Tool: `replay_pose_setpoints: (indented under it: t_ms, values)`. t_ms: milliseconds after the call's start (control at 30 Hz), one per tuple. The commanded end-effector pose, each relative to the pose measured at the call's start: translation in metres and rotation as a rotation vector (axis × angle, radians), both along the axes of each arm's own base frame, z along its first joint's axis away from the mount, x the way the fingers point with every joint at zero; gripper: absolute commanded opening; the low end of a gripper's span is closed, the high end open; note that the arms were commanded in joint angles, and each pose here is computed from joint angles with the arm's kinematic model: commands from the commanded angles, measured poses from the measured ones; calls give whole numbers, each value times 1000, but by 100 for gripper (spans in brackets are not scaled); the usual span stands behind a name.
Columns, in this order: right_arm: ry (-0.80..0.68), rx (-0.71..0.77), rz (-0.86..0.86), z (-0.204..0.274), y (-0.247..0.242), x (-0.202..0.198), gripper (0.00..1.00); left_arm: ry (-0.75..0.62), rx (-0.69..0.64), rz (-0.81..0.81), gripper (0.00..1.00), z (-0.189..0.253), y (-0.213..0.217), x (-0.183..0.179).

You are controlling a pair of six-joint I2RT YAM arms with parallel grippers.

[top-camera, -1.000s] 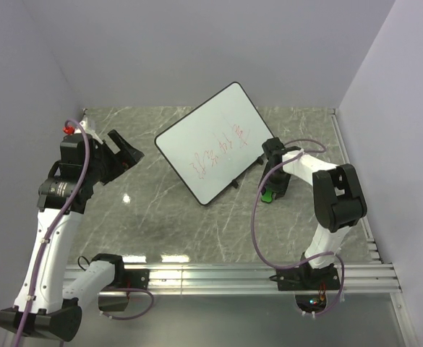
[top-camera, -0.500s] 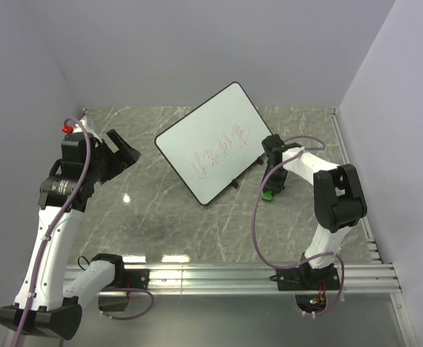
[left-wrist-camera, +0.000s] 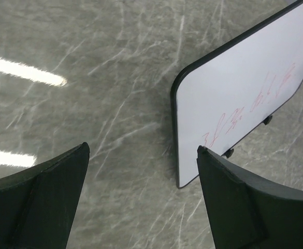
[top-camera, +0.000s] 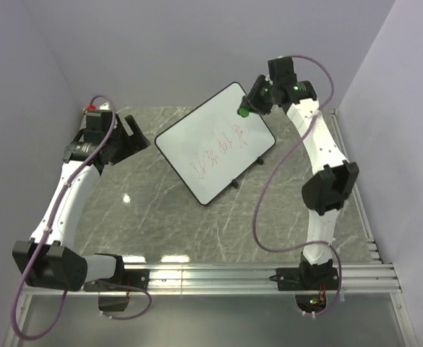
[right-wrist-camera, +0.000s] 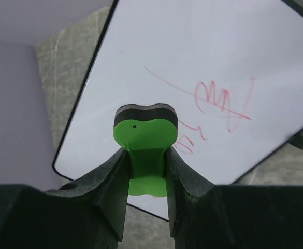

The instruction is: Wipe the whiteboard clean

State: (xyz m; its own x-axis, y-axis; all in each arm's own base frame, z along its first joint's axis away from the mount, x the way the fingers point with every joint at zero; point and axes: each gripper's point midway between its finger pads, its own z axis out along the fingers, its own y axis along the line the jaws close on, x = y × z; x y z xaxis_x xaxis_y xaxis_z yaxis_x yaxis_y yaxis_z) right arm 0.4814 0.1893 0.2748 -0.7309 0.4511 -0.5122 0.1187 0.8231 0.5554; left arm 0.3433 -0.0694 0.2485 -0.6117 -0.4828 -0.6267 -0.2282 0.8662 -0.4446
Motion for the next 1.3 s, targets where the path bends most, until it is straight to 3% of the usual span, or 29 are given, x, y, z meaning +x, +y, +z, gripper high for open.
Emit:
replay_pose_setpoints:
  t_ms: [0, 267, 500, 667, 767, 867, 1067, 1200, 1267]
  values:
    - [138, 69, 51, -26, 20, 6, 0, -85, -70, -74, 90, 10, -21, 27]
    - [155, 155, 75, -62, 45, 33, 0, -196, -157, -305, 89, -2, -59, 49]
    - [15, 218, 109, -34, 62, 54, 0, -180, -176, -375, 88, -35, -68, 79]
    - [-2, 263, 110, -30, 72, 60, 0, -176, -245, -421, 83, -56, -73, 99]
    - [-12, 257, 105, -32, 77, 62, 0, -153, -310, -475, 73, -67, -80, 108]
    - [-23, 248, 82, -35, 79, 67, 0, -137, -403, -541, 44, -71, -91, 111]
    - [-58, 205, -19, -34, 75, 83, 0, -130, -394, -571, 30, -79, -92, 110]
    - [-67, 171, -85, -37, 72, 87, 0, -136, -390, -583, 10, -78, -93, 103]
    - [-71, 152, -117, -40, 67, 91, 0, -143, -364, -585, 6, -77, -91, 104]
